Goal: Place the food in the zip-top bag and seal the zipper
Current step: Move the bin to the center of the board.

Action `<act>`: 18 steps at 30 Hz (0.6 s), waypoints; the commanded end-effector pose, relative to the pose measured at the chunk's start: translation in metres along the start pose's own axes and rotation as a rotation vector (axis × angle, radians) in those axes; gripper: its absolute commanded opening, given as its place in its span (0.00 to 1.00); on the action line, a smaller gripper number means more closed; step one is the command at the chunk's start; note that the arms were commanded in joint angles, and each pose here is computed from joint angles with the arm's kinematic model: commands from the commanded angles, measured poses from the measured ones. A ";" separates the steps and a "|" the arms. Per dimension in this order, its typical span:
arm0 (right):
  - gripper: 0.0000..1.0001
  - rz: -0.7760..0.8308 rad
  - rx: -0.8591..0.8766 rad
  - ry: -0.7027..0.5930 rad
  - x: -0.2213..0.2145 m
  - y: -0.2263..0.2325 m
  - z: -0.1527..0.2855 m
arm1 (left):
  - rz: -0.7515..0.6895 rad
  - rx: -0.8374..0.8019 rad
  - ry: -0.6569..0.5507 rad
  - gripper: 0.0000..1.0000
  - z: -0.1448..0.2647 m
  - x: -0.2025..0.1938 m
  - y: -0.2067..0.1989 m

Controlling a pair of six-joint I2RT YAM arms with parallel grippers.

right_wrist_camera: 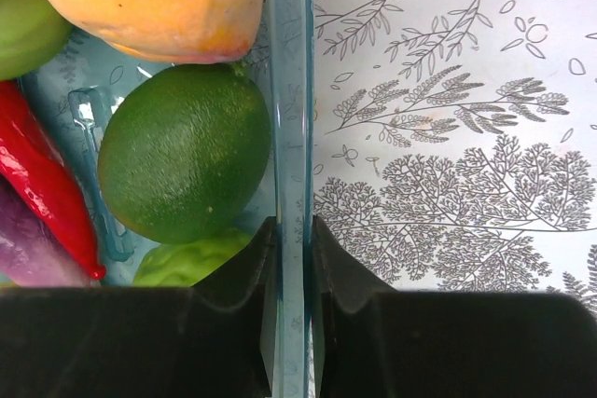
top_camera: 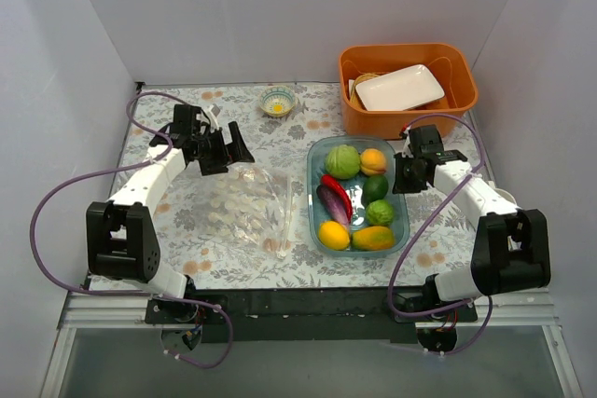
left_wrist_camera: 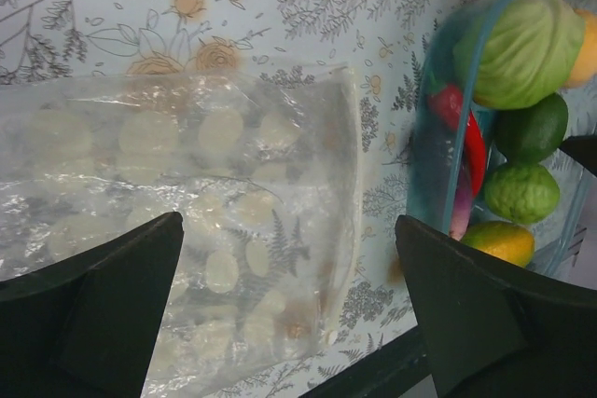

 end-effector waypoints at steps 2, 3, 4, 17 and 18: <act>0.06 0.016 -0.070 -0.092 0.027 -0.009 0.002 | -0.068 -0.062 0.020 0.98 0.008 -0.024 -0.027; 0.06 0.040 -0.066 -0.103 0.033 -0.009 0.004 | -0.073 -0.060 0.027 0.98 0.006 -0.028 -0.028; 0.06 0.053 -0.062 -0.095 0.034 -0.009 0.004 | -0.080 -0.058 0.036 0.98 0.005 -0.032 -0.030; 0.51 0.053 -0.085 -0.101 0.054 -0.009 0.015 | -0.160 0.092 0.091 0.95 -0.019 -0.072 -0.040; 0.66 0.043 -0.079 -0.118 0.055 -0.008 0.020 | -0.174 0.138 0.079 0.94 -0.021 -0.074 -0.040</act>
Point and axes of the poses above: each gripper's point midway between its finger pads, its own z axis back along the fingers, its own y axis along the line the jaws close on, x = y × z, the point moved 7 cm from there along z, back along the fingers, and after that the axes turned 8 degrees about z, right-handed, at the moved point
